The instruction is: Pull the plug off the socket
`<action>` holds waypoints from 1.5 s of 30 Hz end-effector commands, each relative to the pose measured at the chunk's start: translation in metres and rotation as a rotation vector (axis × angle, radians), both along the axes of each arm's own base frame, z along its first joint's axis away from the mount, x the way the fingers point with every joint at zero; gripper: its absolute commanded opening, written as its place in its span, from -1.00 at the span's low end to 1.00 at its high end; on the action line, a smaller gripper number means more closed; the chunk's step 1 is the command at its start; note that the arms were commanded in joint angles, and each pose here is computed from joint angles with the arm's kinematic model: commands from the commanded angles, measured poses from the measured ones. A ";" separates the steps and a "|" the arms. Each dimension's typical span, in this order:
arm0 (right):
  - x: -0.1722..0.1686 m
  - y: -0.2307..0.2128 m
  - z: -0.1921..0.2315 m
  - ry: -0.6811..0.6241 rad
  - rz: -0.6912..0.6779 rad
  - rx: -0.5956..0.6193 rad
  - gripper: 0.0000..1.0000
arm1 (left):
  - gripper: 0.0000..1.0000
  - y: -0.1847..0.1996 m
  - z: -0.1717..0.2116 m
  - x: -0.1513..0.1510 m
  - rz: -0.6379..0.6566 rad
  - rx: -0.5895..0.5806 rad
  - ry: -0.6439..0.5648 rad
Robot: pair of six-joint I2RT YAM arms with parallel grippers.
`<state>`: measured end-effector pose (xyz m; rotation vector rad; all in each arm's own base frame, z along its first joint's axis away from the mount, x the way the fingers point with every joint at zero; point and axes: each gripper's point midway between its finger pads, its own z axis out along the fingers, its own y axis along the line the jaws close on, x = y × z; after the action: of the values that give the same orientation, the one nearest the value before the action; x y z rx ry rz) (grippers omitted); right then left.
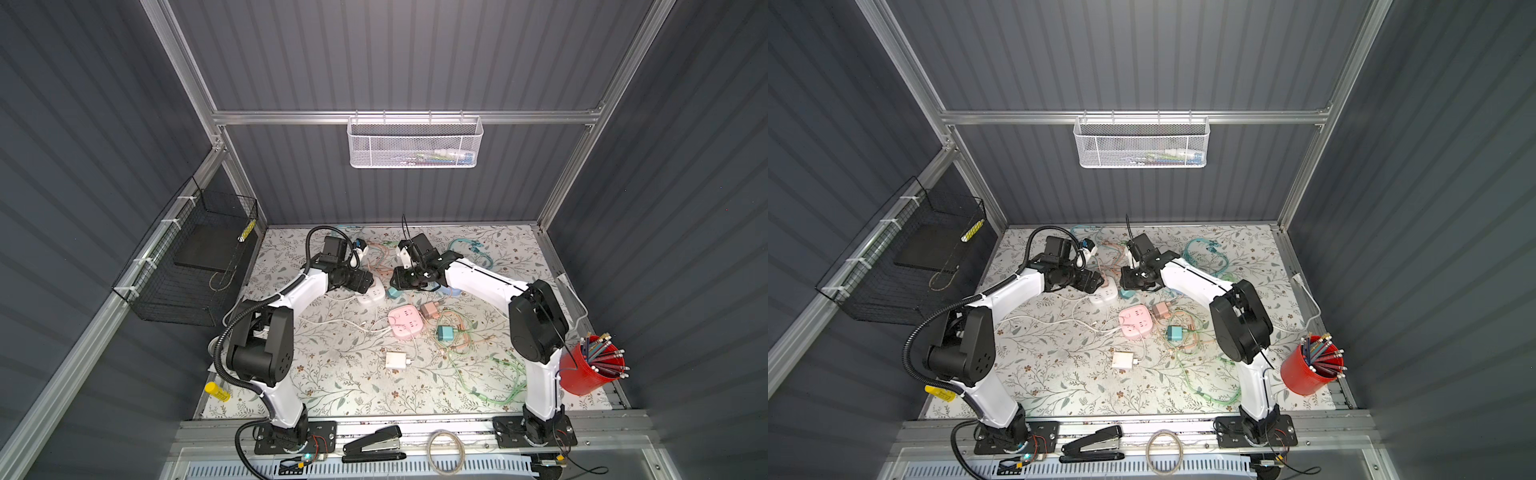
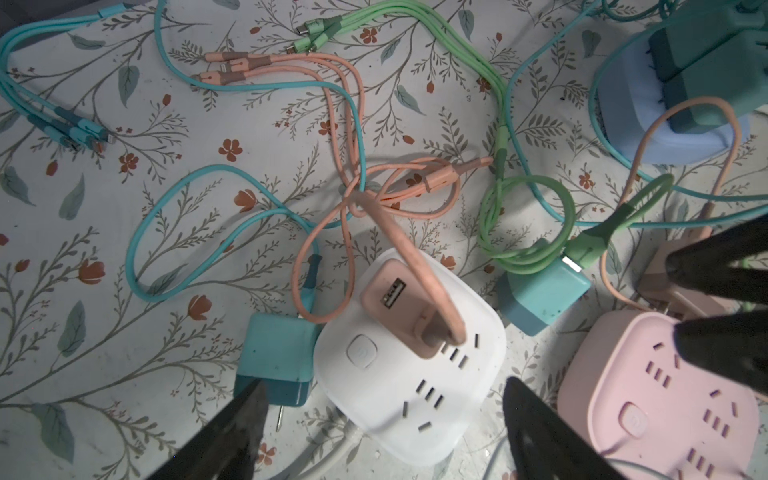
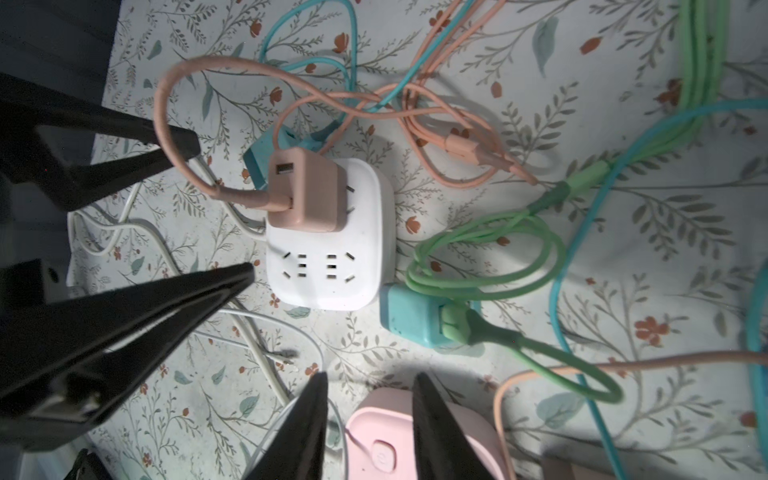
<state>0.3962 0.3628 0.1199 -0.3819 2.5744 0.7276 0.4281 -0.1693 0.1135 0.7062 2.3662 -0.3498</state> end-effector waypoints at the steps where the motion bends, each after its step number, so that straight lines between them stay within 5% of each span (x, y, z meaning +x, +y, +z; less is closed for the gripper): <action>1: 0.007 0.017 0.001 0.011 0.010 0.053 -0.35 | 0.76 -0.001 -0.005 0.002 -0.048 -0.010 0.003; 28: 0.022 0.029 -0.066 0.150 0.024 0.002 -0.41 | 0.55 -0.015 -0.022 0.012 -0.179 -0.066 0.031; 45: 0.021 0.029 -0.087 0.213 0.022 0.005 -0.23 | 0.50 -0.019 -0.033 0.017 -0.250 -0.042 0.036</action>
<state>0.4213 0.3923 0.0411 -0.3504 2.7303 0.7999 0.4439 -0.1869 0.0822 0.9422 2.3083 -0.4951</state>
